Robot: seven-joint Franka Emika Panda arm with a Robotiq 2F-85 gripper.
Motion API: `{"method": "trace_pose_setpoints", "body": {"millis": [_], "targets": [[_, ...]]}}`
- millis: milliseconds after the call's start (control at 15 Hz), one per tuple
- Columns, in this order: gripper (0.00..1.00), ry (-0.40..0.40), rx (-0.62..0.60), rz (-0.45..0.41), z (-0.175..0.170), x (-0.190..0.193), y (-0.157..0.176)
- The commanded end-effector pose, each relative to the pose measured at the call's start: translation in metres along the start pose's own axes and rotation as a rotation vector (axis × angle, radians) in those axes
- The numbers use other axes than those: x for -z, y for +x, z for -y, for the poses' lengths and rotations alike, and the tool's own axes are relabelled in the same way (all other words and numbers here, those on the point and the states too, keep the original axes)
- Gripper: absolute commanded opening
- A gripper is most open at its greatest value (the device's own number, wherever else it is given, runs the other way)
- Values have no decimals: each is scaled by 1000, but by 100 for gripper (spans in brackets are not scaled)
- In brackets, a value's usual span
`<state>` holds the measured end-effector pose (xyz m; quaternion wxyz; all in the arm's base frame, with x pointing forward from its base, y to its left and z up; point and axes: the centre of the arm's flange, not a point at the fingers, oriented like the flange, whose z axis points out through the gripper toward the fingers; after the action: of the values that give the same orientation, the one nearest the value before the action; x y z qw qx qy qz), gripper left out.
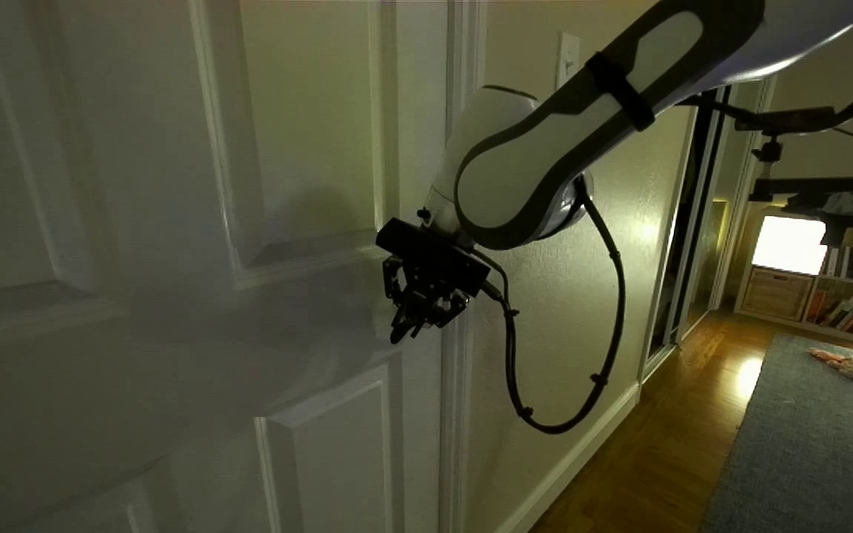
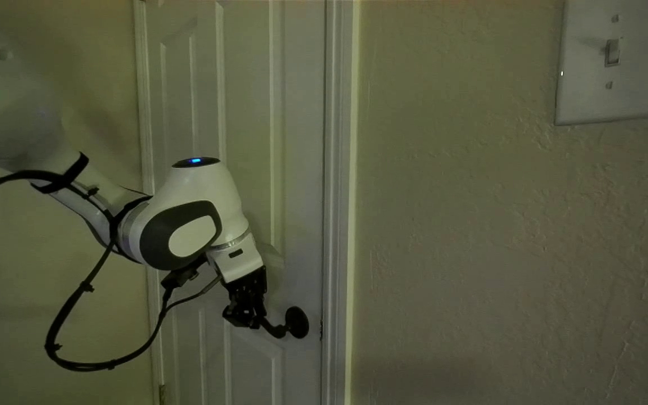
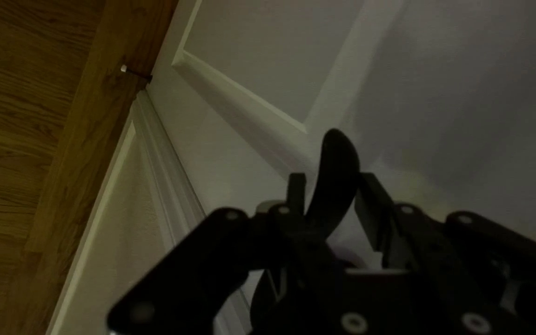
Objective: Open the door
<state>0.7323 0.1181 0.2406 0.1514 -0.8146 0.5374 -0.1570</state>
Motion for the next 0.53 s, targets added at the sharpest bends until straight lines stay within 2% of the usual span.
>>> {"method": "trace_pose_setpoints", "body": {"millis": [0, 267, 467], "targets": [[12, -72, -16, 9, -16, -43, 2], [12, -131, -22, 4, -44, -70, 7], [12, -150, -27, 10, -61, -64, 3]]}}
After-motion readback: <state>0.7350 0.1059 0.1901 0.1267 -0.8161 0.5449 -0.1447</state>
